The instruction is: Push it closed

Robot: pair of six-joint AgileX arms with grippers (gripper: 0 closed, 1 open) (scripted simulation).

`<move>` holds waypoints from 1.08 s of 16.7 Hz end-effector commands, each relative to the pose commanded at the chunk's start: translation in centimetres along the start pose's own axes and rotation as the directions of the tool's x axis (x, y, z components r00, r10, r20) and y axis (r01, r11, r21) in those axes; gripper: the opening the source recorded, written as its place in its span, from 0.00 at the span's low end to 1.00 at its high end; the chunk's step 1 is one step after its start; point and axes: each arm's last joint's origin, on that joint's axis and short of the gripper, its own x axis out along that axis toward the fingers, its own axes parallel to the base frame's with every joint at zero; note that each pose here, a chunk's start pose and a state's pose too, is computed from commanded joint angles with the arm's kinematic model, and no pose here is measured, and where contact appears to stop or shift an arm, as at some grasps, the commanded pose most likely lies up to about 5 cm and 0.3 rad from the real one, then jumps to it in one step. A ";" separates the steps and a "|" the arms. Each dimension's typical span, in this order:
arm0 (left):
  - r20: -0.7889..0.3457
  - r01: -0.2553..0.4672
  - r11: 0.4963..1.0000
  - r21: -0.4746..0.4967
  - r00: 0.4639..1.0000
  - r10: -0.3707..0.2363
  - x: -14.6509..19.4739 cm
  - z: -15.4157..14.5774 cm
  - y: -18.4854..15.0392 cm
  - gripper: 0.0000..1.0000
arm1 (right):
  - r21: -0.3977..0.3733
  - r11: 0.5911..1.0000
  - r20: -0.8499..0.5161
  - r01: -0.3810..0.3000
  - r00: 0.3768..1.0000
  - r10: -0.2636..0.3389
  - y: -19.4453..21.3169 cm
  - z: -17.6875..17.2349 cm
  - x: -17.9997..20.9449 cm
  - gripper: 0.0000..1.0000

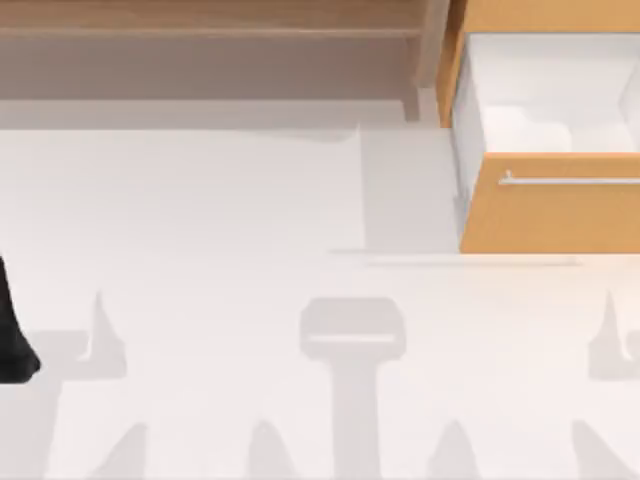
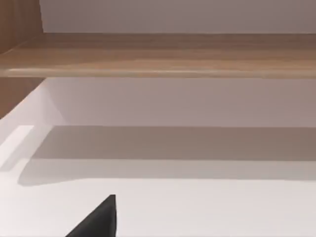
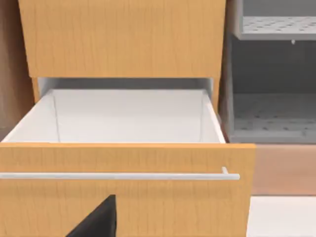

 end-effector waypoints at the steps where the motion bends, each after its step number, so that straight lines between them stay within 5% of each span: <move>1: 0.000 0.000 1.000 0.000 1.000 0.000 0.0 0.0 0.0 1.00 | 0.000 1.000 0.000 0.000 1.000 0.000 0.0 0.0 0.0 1.00; 9: 0.000 0.000 1.000 0.000 1.000 0.000 0.0 0.0 0.0 1.00 | -0.005 1.000 0.032 0.002 0.999 -0.002 -2.3 4.2 1.5 1.00; 18: 0.000 0.000 1.000 0.000 1.000 0.000 0.0 0.0 0.0 1.00 | 0.005 1.000 -0.006 0.000 1.000 0.000 -11.0 7.7 6.0 1.00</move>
